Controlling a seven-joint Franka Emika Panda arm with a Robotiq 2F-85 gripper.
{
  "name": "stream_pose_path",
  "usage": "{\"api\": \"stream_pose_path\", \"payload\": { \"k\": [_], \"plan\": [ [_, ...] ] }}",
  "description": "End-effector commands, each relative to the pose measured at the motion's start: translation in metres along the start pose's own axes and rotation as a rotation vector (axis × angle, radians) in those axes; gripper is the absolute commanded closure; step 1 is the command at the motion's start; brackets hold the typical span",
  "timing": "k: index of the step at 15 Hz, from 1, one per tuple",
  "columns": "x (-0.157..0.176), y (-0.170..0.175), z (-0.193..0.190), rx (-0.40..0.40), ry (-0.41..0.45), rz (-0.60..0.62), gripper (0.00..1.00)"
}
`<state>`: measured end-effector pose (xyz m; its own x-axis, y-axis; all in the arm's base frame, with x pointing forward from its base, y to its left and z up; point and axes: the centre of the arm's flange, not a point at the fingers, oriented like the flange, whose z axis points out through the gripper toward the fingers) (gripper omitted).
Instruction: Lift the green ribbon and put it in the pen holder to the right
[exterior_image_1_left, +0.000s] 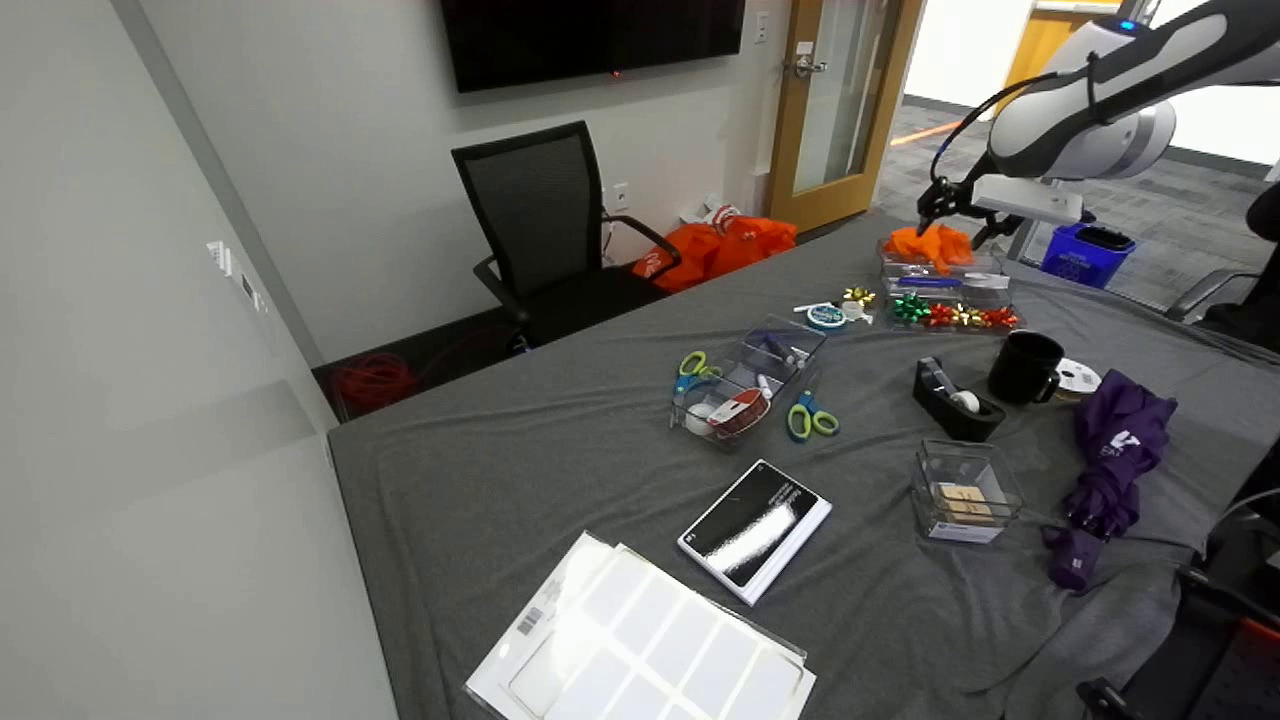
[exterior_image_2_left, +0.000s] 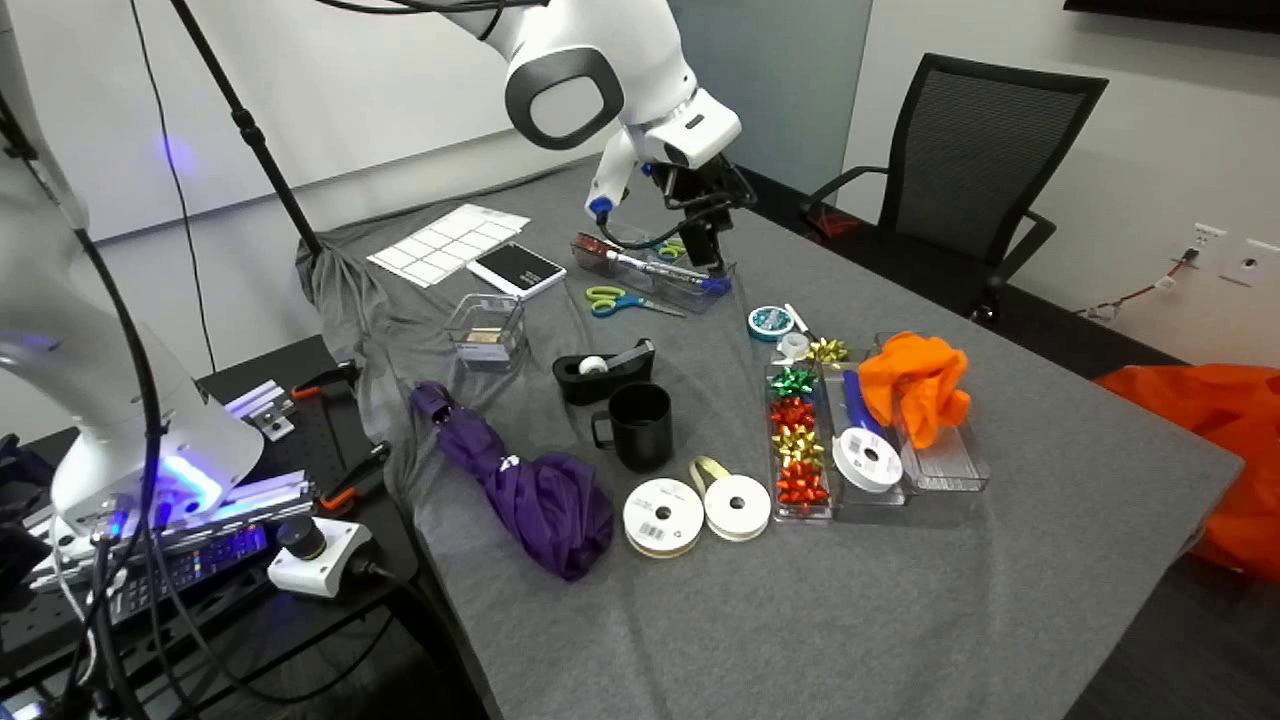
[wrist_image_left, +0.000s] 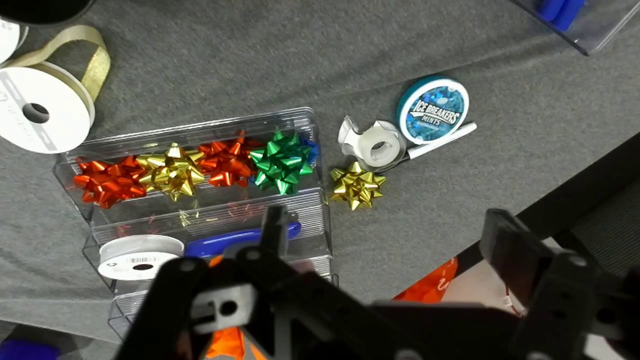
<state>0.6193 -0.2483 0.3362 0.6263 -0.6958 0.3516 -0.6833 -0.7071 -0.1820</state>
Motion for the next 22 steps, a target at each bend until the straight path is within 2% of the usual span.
{"api": "stream_pose_path", "payload": {
  "k": [1,4,8,16,22],
  "plan": [
    [0.011,0.001,0.022,-0.052,-0.058,-0.044,0.0],
    [0.022,0.002,0.049,-0.131,-0.133,-0.075,0.0],
    [0.039,0.011,0.09,-0.183,-0.194,-0.095,0.0],
    [0.049,0.033,0.17,-0.211,-0.177,-0.079,0.0],
    [0.062,0.04,0.188,-0.207,-0.138,-0.032,0.0]
  ]
}}
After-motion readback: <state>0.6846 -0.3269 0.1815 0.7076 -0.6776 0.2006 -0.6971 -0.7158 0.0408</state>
